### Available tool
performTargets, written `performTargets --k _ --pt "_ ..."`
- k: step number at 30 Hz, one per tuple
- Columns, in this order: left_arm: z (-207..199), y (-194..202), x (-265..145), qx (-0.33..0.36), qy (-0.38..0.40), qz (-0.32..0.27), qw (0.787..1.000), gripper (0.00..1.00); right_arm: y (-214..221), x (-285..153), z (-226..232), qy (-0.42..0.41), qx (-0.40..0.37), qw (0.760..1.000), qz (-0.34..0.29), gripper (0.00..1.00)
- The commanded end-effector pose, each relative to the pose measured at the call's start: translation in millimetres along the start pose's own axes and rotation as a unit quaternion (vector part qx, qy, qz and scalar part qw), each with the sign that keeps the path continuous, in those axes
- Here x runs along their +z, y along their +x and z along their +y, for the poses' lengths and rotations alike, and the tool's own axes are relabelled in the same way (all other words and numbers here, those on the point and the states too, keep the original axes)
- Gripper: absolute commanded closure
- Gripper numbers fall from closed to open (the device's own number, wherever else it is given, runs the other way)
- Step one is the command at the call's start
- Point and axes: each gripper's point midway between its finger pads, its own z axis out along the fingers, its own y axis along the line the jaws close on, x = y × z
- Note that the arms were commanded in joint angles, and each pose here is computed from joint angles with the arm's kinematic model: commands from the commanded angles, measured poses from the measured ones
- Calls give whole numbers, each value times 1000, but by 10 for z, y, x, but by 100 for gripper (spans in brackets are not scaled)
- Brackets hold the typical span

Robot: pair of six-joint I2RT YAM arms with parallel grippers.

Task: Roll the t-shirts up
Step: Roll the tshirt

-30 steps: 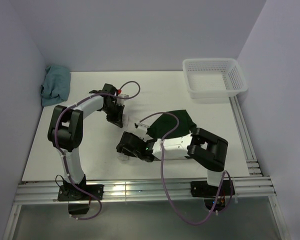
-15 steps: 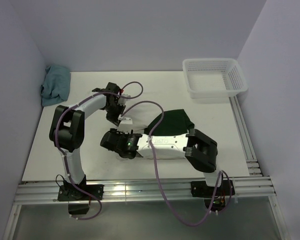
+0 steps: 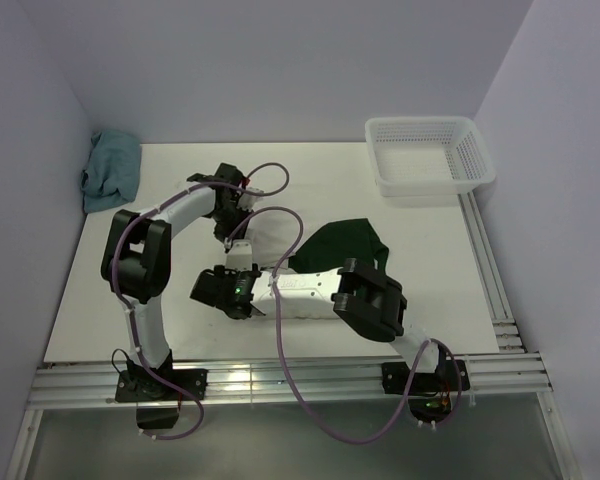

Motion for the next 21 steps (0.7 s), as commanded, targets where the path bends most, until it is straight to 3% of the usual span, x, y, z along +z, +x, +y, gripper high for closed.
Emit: performTargets --k 1,8,10,12,13,16,18,21 --pt "6 -113 -63 6 -6 -9 1000 92 45 -13 -152 36 -6 999 6 39" --pt "-18 -172 -67 8 1 -13 1000 81 292 -56 -239 49 -23 998 29 39" --pt "-42 -192 -73 9 8 -15 1000 72 325 -50 -232 48 -24 998 34 40" --pt "-65 -221 -82 11 14 -21 1000 65 369 -23 -241 50 -26 998 41 43" --pt "-85 -236 -98 13 19 -25 999 56 382 -23 -234 49 -28 997 42 47" --pt "-135 -346 -238 18 34 -52 998 40 426 3 -252 53 -30 997 51 51" --pt "-194 -439 -353 22 56 -67 996 35 423 6 -237 46 -22 997 52 55" --pt "-230 -573 -573 24 97 -91 991 29 383 -25 -181 7 10 999 50 69"
